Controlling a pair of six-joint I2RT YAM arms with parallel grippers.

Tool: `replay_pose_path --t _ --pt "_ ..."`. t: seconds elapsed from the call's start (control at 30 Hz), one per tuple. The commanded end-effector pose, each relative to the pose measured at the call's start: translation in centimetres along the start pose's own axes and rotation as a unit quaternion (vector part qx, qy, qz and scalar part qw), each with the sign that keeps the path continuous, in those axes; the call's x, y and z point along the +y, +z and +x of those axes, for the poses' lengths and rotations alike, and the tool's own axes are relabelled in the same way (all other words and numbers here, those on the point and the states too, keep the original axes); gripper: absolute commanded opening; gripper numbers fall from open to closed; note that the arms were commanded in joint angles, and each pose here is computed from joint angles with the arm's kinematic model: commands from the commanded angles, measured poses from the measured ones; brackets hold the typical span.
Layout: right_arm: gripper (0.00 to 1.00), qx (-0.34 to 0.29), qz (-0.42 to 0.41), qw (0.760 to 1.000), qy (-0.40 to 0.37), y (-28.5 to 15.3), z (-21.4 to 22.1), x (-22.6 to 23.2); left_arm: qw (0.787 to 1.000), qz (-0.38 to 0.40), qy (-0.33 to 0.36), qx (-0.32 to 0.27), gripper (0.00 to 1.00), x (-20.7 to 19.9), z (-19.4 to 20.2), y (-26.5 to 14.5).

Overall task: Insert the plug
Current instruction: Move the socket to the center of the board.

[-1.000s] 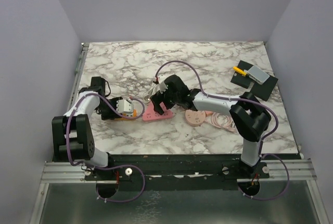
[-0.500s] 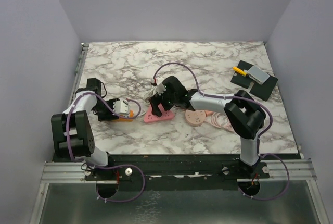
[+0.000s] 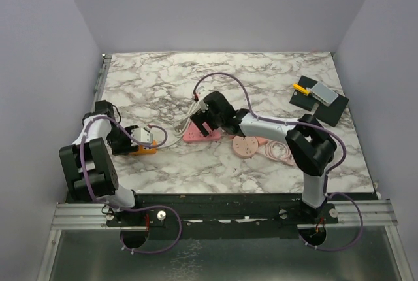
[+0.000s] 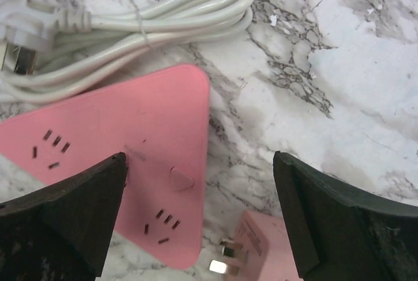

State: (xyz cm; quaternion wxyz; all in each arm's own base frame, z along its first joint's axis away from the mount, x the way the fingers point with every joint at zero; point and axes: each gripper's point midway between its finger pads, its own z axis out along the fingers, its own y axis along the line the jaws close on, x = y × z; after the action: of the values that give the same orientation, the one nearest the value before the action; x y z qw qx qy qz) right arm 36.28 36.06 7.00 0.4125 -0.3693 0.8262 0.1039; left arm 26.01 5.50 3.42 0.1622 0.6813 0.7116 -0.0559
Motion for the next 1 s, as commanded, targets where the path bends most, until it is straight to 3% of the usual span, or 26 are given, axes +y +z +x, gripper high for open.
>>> replay_pose_path --t 0.0,0.23,0.6,0.8,0.97 --pt "1.0 -0.005 0.006 0.999 -0.036 -3.2 -0.3 2.5 1.0 -0.01 -0.012 0.007 0.0 0.5 1.0 -1.4" --pt "0.96 -0.016 -0.115 0.992 -0.049 -3.8 0.4 13.3 1.0 -0.014 -0.027 0.0 0.0 0.3 1.3 -1.5" --pt "0.94 -0.017 -0.183 0.981 -0.059 0.3 -0.2 16.8 0.999 -0.017 -0.044 -0.004 0.0 -0.3 2.1 -1.8" --pt "0.93 -0.01 -0.141 0.99 0.018 3.5 0.0 11.9 0.999 -0.028 -0.015 -0.034 0.0 -0.4 0.7 -1.9" --pt "0.93 -0.001 -0.088 0.996 0.03 3.6 1.3 6.6 0.998 -0.017 0.012 -0.067 0.0 -0.9 -1.7 -1.3"
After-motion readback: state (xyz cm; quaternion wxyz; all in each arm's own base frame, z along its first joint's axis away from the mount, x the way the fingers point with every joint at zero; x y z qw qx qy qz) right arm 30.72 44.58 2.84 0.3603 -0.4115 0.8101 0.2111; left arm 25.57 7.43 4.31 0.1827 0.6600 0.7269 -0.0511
